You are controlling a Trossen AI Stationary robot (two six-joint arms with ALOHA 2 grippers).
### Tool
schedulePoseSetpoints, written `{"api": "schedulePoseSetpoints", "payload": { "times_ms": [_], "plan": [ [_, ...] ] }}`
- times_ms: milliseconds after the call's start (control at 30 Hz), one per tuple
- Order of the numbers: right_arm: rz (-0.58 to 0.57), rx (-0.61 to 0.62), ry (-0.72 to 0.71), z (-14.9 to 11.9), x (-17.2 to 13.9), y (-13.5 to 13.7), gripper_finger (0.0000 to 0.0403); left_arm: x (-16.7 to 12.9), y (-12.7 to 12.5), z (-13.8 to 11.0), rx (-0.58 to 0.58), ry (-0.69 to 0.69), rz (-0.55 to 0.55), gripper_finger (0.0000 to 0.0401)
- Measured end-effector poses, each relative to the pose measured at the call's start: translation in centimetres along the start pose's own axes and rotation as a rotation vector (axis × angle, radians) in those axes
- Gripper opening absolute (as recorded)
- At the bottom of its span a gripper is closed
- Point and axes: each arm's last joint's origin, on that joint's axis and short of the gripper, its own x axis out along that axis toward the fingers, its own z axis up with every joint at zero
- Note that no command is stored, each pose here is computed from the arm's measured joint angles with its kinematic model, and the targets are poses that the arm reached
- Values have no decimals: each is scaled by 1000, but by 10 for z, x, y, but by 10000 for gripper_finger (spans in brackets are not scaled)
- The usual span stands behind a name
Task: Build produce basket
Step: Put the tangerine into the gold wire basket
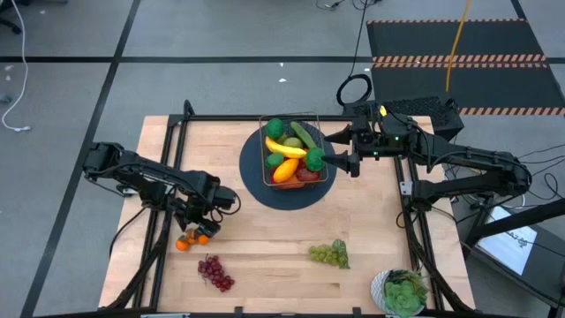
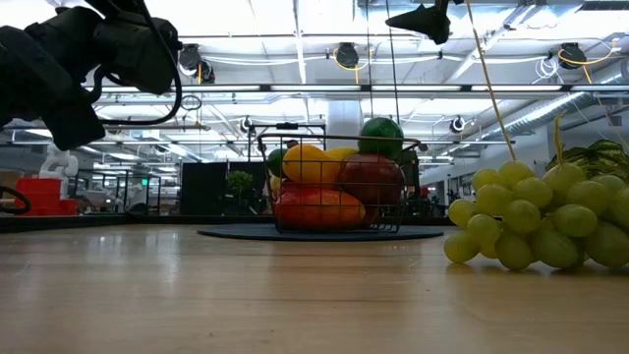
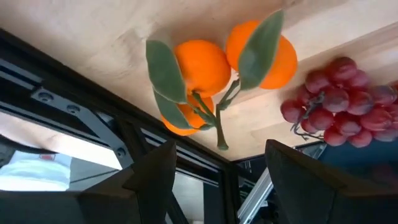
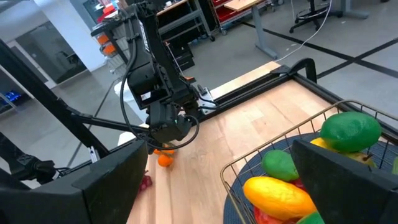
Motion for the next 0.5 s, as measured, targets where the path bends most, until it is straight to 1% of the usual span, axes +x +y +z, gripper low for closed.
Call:
{"api": "schedulePoseSetpoints", "payload": {
  "times_ms": [100,233,367,500],
  "plan": [
    [-1,0,2,0,0,0,391,0,-1,1,12,-20,-1,231],
    [-1,0,3,0,0,0,391,0,-3,3,24,-39,-14,188],
    [-1,0,4,0,0,0,391,0,-3,2,-2,-39,-13,141],
    [-1,0,4,0,0,0,391,0,-3,2,-13,-39,-13,114]
  ]
}}
